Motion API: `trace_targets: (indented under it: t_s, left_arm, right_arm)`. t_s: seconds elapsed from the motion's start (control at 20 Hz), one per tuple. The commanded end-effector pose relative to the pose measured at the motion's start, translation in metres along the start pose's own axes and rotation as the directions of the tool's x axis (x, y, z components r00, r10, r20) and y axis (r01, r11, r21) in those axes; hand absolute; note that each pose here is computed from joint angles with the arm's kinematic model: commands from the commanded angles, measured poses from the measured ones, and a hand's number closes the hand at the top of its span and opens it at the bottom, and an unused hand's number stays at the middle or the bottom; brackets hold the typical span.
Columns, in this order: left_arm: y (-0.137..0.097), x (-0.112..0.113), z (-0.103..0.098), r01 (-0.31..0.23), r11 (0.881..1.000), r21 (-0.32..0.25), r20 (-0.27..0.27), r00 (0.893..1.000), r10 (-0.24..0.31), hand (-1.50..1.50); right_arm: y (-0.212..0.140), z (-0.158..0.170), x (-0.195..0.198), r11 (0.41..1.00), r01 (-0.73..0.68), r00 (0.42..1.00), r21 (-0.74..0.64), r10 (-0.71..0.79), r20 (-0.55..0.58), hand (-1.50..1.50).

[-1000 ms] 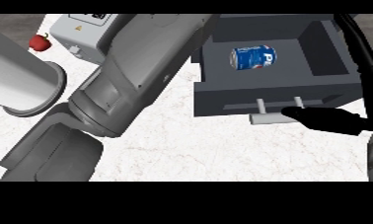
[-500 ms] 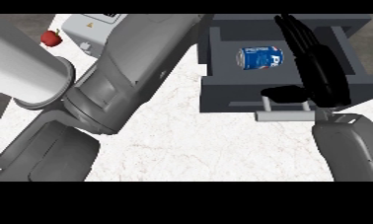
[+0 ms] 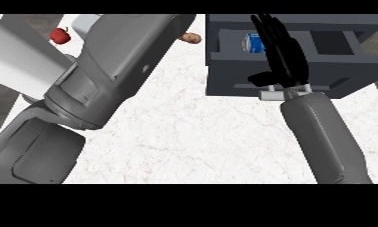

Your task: Pick up the can, place it into the drawer and close the drawer

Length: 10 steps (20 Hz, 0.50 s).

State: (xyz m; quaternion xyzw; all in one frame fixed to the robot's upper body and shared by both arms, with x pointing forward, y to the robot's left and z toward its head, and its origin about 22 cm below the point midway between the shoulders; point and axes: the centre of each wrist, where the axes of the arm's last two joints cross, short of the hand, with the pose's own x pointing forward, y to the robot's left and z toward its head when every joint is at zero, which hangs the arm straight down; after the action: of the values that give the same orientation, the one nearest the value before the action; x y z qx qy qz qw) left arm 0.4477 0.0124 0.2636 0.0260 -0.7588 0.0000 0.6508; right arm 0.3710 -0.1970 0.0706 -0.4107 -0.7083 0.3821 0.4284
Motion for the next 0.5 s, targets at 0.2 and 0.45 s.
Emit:
trace_targets:
  t_s: [0.2,0.45]
  left_arm:
    - [0.024,0.002,-0.006,-0.005,1.0,0.011,-0.036,0.999,0.005,-1.5]
    - [0.05,0.015,-0.01,0.016,1.0,0.008,-0.021,1.0,-0.016,-1.5]
  right_arm:
    - [0.019,-0.032,-0.02,0.991,-0.09,0.995,-0.095,0.086,-0.047,-1.5]
    - [0.002,-0.068,-0.006,0.976,-0.119,0.992,-0.18,0.109,-0.065,-1.5]
